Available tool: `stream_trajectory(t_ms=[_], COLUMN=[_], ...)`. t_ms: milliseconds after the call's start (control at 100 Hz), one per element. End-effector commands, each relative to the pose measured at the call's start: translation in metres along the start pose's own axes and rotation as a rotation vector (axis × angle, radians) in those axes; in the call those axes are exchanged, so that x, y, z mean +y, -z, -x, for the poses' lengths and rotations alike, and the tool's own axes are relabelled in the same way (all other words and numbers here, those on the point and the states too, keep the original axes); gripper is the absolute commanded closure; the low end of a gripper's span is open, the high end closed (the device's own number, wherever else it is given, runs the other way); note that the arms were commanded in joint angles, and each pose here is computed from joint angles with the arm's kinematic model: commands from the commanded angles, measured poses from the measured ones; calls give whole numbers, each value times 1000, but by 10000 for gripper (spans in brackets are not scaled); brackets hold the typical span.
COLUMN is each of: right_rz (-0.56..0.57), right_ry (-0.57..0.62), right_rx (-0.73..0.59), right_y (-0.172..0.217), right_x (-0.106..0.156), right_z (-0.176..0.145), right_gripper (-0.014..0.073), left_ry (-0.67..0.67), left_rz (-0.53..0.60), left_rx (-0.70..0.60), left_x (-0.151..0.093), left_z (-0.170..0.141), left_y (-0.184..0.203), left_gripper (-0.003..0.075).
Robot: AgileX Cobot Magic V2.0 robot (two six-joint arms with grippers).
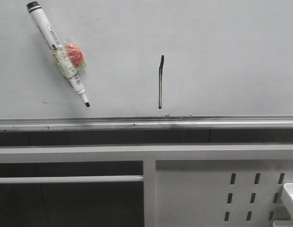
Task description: Write number 1 on whiteboard
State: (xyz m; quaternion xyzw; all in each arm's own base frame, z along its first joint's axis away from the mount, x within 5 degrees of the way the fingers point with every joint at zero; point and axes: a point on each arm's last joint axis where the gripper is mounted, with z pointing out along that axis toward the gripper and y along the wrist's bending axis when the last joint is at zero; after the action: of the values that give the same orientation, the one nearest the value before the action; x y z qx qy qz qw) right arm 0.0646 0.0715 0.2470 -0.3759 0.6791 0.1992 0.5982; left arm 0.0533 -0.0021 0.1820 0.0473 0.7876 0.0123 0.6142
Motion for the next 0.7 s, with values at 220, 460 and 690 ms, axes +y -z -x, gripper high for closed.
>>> stream_trajectory(t_ms=[220, 460, 690], right_rz=[22, -32, -32], right_ry=[22, 86, -211], right_rx=[-61, -14, 148], right_y=[1, 1, 2], right_x=[1, -4, -2], right_z=[12, 8, -9], right_gripper=[664, 664, 664], left_ry=[2, 2, 2], left_rz=[5, 5, 5], left_rx=[-33, -33, -33], left_x=[0, 0, 0], left_z=[-6, -6, -6], left_y=[-2, -2, -2], left_gripper=[740, 740, 740])
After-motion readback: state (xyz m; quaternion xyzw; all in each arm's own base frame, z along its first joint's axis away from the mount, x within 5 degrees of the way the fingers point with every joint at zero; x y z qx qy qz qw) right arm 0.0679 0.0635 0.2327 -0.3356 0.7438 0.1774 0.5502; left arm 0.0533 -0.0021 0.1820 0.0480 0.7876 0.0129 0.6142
